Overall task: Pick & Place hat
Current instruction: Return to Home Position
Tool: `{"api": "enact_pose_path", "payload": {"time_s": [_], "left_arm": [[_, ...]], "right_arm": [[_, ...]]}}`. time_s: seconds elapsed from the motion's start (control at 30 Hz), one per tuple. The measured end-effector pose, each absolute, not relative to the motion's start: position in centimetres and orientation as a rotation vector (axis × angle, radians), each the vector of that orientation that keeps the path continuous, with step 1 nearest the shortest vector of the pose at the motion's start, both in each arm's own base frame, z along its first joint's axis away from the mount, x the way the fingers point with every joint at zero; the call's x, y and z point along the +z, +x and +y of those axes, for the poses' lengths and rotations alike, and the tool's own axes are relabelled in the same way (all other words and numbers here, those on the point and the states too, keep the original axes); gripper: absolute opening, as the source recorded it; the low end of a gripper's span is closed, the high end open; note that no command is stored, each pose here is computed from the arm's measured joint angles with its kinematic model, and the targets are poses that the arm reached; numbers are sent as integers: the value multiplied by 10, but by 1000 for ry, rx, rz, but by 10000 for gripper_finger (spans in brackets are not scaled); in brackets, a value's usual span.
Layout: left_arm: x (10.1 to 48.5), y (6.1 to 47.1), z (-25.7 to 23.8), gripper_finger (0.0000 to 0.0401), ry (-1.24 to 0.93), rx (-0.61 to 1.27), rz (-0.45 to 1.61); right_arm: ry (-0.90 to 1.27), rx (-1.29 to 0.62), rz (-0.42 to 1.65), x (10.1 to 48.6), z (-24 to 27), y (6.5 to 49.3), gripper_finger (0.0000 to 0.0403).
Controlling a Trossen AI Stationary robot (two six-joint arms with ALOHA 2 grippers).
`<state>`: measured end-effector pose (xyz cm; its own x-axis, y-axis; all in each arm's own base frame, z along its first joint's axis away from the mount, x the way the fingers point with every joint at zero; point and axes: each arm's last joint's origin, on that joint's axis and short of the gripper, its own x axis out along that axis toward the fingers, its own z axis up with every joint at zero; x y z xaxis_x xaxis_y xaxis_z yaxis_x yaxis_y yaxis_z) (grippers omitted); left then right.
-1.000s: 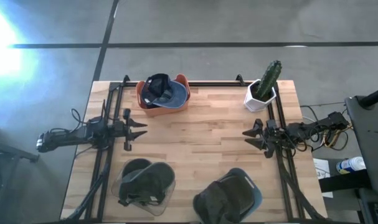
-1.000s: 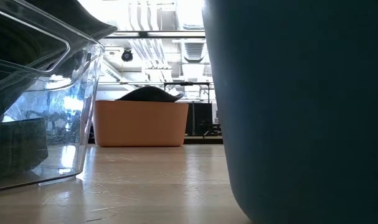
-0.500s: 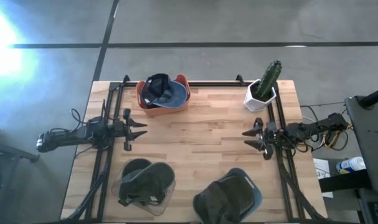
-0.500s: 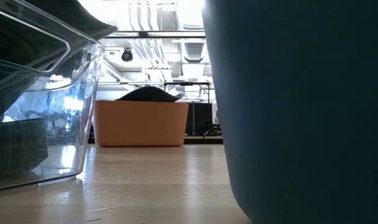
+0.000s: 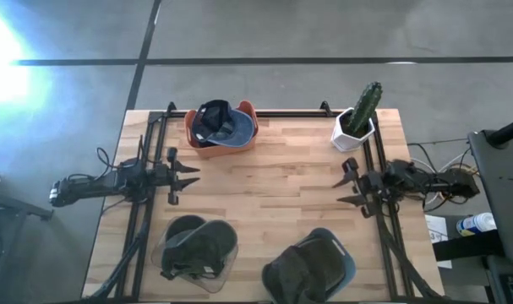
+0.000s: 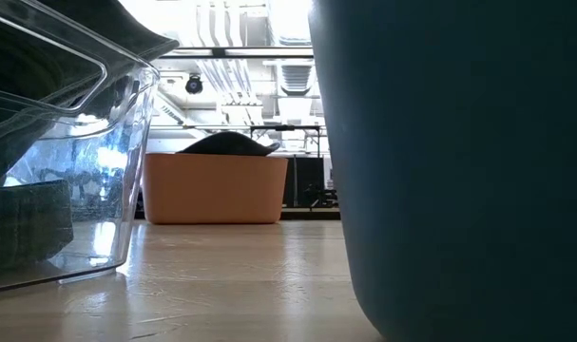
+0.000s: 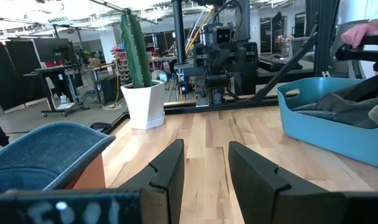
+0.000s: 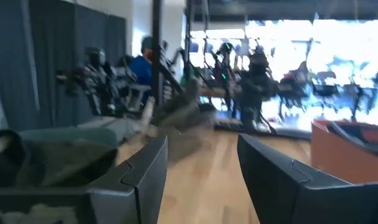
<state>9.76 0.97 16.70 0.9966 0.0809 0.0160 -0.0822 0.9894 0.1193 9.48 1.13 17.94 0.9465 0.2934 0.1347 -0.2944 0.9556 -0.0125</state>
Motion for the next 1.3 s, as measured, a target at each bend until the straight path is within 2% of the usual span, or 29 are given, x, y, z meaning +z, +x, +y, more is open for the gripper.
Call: {"api": "enact_pose_path", "payload": {"time_s": [0.3, 0.6, 1.3], "left_arm": [[167, 98, 10, 119, 120, 82, -10], [167, 98, 10, 119, 120, 82, -10], [167, 98, 10, 119, 120, 82, -9]], "right_arm": [[-3, 191, -120, 178, -1, 96, 192], [-29, 259, -129, 178, 5, 95, 192], [57, 261, -73, 174, 5, 98, 192]]}}
